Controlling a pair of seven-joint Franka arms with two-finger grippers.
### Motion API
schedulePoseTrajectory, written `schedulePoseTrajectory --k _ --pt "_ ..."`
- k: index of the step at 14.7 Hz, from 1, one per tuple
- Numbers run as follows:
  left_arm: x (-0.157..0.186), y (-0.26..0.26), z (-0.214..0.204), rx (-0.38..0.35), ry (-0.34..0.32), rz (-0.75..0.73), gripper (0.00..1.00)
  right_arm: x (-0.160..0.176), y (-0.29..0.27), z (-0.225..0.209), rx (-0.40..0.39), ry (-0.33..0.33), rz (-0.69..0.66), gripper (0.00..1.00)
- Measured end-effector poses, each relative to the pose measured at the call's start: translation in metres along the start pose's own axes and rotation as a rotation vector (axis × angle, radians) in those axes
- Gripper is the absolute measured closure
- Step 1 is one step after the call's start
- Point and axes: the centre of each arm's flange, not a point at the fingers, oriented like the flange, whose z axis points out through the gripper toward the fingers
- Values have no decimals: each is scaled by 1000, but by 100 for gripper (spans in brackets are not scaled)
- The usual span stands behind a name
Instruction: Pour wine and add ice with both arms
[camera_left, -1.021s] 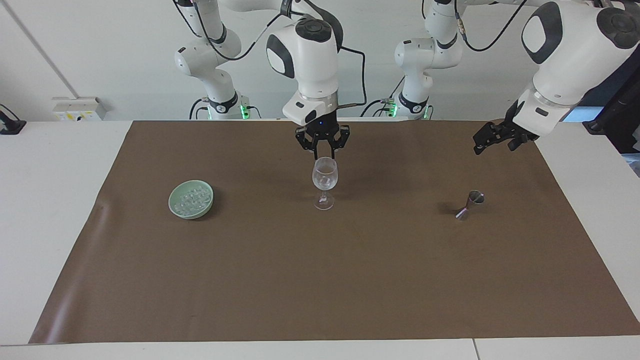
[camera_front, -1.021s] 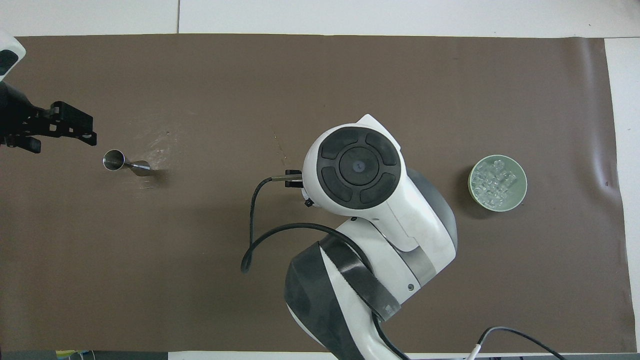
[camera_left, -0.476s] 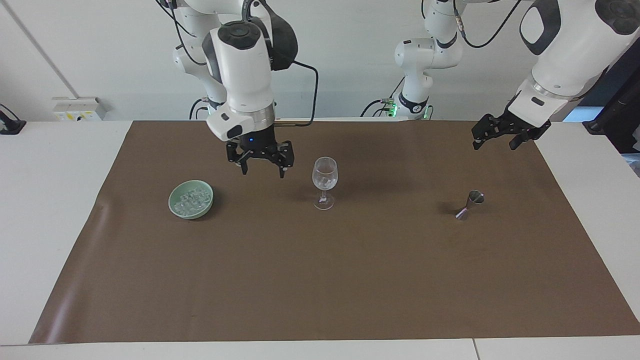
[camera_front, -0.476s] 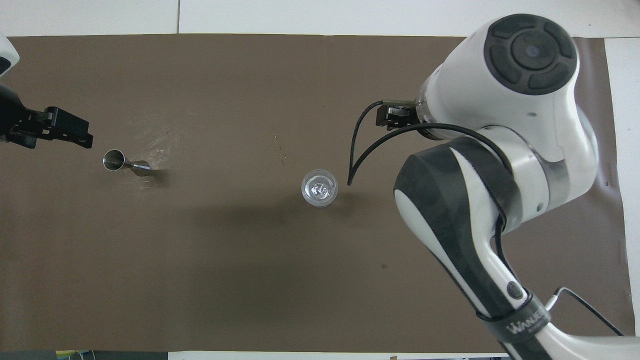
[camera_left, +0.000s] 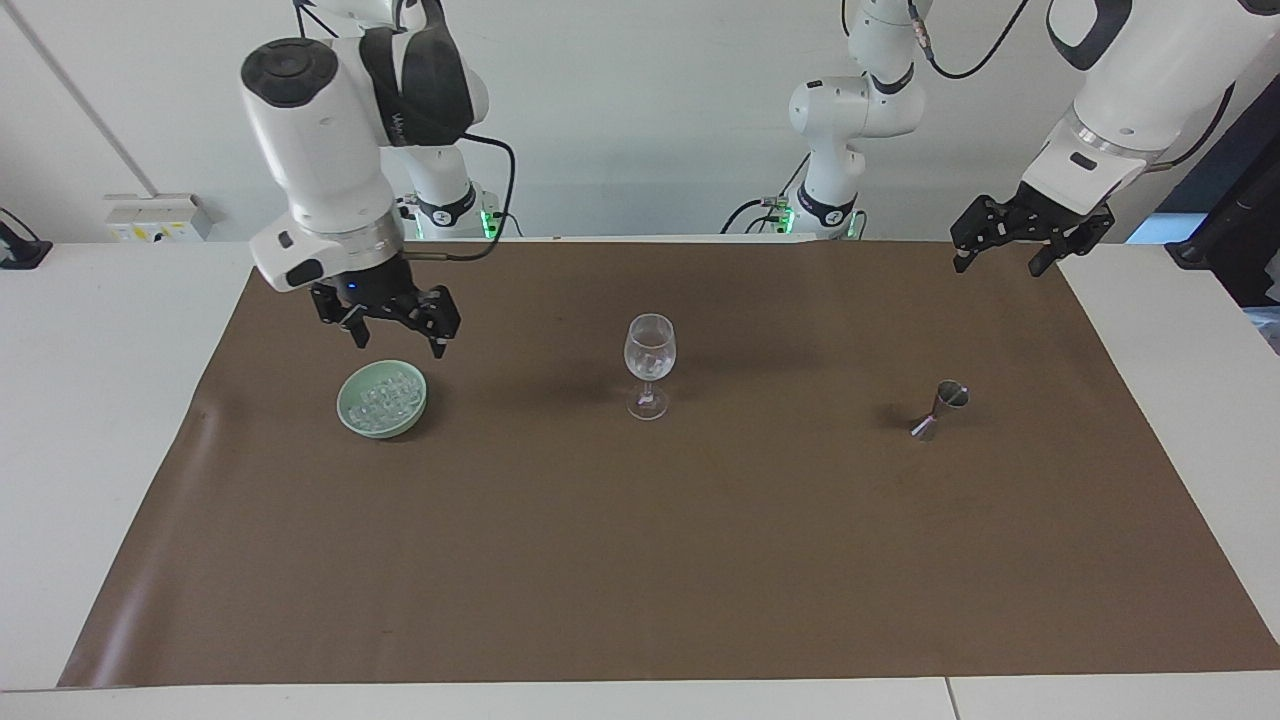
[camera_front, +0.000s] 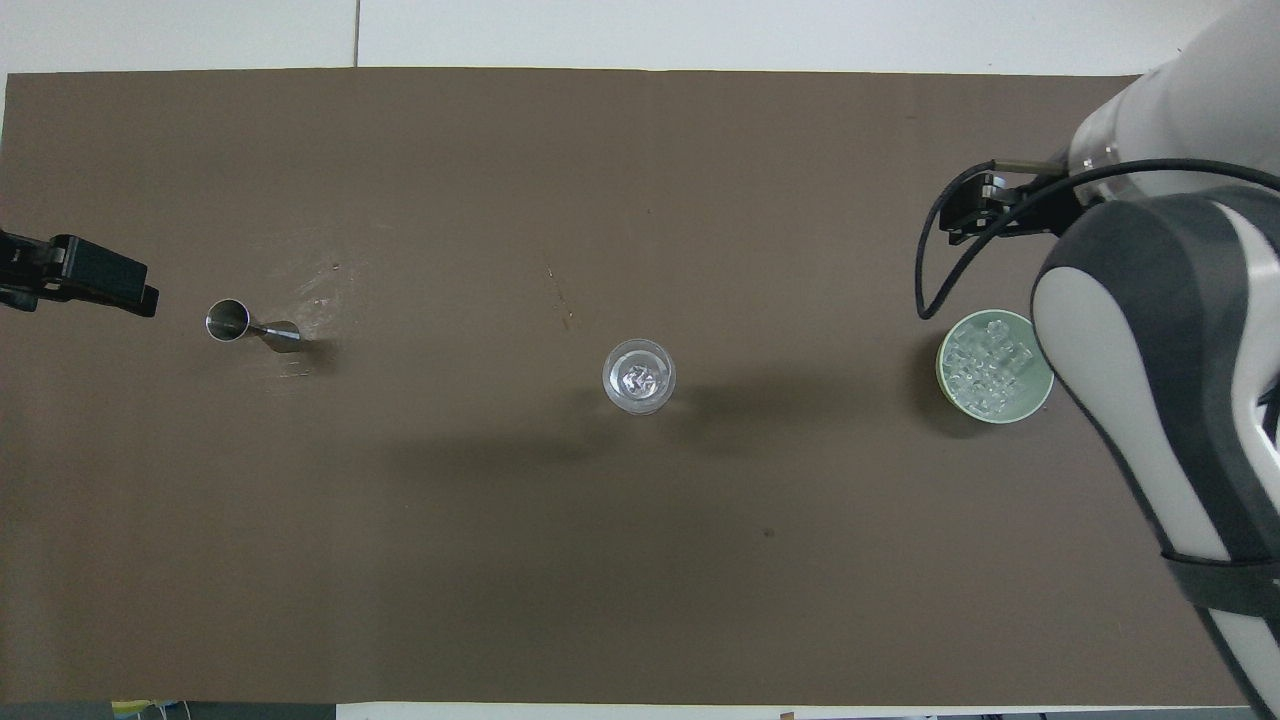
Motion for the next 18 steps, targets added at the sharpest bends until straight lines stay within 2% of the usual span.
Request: schedulePoseTrajectory --k 3,8,18 --pt "-13 0 -6 1 -4 -1 0 0 33 -2 -3 -20 28 0" --pt "-35 2 4 2 -27 -2 0 -29 57 -33 -8 -78 -14 0" --pt "-37 -17 5 -1 -16 -39 0 -59 111 -51 -4 -105 -32 0"
